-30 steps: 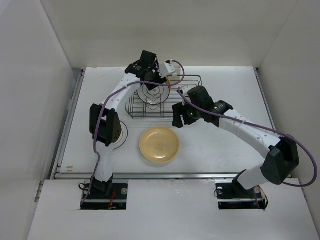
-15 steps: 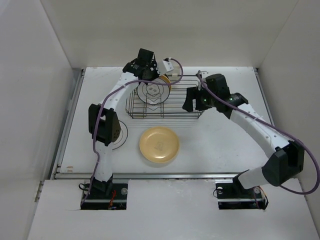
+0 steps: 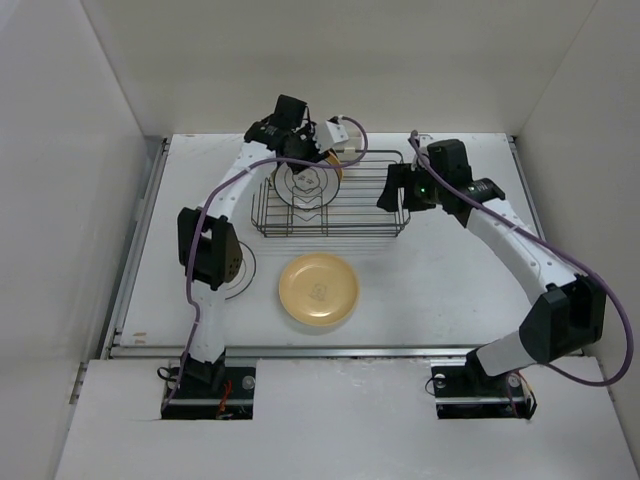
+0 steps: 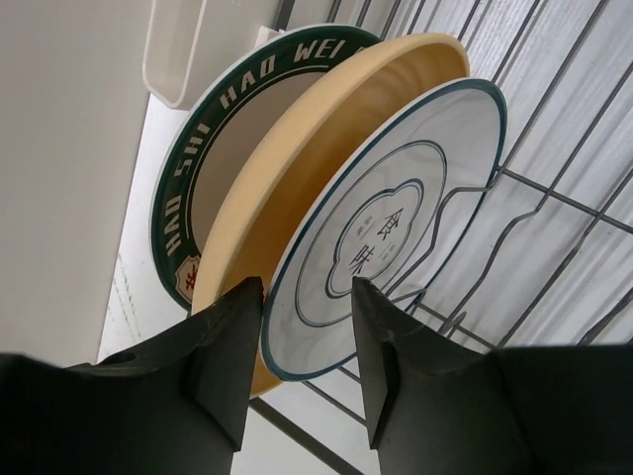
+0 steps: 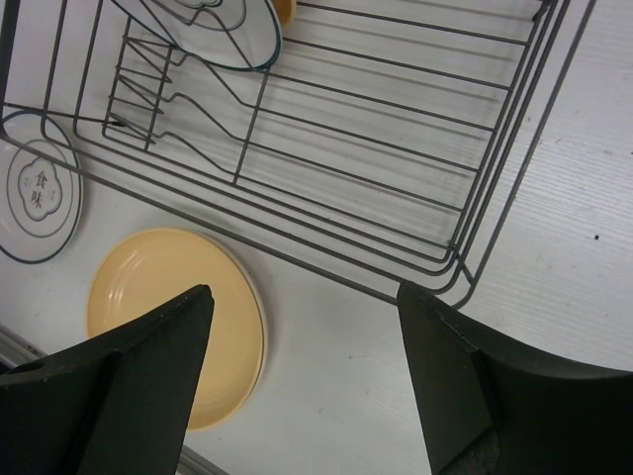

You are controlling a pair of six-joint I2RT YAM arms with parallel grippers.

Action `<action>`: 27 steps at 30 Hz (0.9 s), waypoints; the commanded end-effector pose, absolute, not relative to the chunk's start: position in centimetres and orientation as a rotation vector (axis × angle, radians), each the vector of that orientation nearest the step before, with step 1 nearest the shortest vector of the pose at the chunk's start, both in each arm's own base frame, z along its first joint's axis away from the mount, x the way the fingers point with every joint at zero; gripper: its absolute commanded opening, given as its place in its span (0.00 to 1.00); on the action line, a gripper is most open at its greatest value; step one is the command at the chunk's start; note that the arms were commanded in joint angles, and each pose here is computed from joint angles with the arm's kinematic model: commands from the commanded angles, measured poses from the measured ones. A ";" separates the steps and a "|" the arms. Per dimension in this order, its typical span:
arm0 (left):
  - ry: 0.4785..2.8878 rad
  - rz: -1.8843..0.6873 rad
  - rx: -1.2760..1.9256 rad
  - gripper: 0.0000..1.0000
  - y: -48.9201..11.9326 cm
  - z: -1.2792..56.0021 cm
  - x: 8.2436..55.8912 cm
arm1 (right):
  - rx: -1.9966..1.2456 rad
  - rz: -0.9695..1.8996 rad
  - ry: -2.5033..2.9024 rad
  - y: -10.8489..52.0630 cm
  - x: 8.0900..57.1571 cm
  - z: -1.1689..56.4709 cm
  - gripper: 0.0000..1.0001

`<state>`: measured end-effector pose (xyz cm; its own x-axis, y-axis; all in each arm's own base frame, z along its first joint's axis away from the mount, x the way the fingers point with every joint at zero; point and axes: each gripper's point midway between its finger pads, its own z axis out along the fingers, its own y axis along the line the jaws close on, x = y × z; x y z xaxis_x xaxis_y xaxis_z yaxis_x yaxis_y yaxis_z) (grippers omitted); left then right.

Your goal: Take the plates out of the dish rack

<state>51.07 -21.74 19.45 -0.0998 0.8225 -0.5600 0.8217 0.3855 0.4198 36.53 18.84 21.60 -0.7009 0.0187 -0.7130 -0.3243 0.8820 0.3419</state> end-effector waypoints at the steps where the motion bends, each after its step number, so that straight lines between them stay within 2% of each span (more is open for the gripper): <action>1: 1.872 -0.087 1.429 0.38 -22.5 20.5 50.8 | -0.255 0.599 2.202 18.9 37.6 23.7 0.81; 7: 1.928 -0.051 1.385 0.40 -21.9 18.3 52.5 | -0.301 0.633 2.199 19.3 36.7 23.3 0.81; 9: 1.946 -0.051 1.382 0.36 -21.5 17.5 52.8 | -0.308 0.644 2.199 19.4 36.6 23.4 0.81; 12: 1.978 -0.074 1.403 0.12 -21.4 16.3 52.2 | -0.312 0.654 2.209 19.5 36.3 22.9 0.81; 14: 1.980 -0.075 1.403 0.00 -21.3 16.4 51.9 | -0.317 0.663 2.218 19.6 36.1 22.6 0.81; 21: 1.961 -0.031 1.383 0.00 -20.2 18.6 51.5 | -0.329 0.685 2.209 20.1 36.5 22.8 0.81; 27: 1.894 -0.050 1.254 0.00 -20.0 25.5 50.8 | -0.342 0.708 2.200 20.6 36.9 23.8 0.81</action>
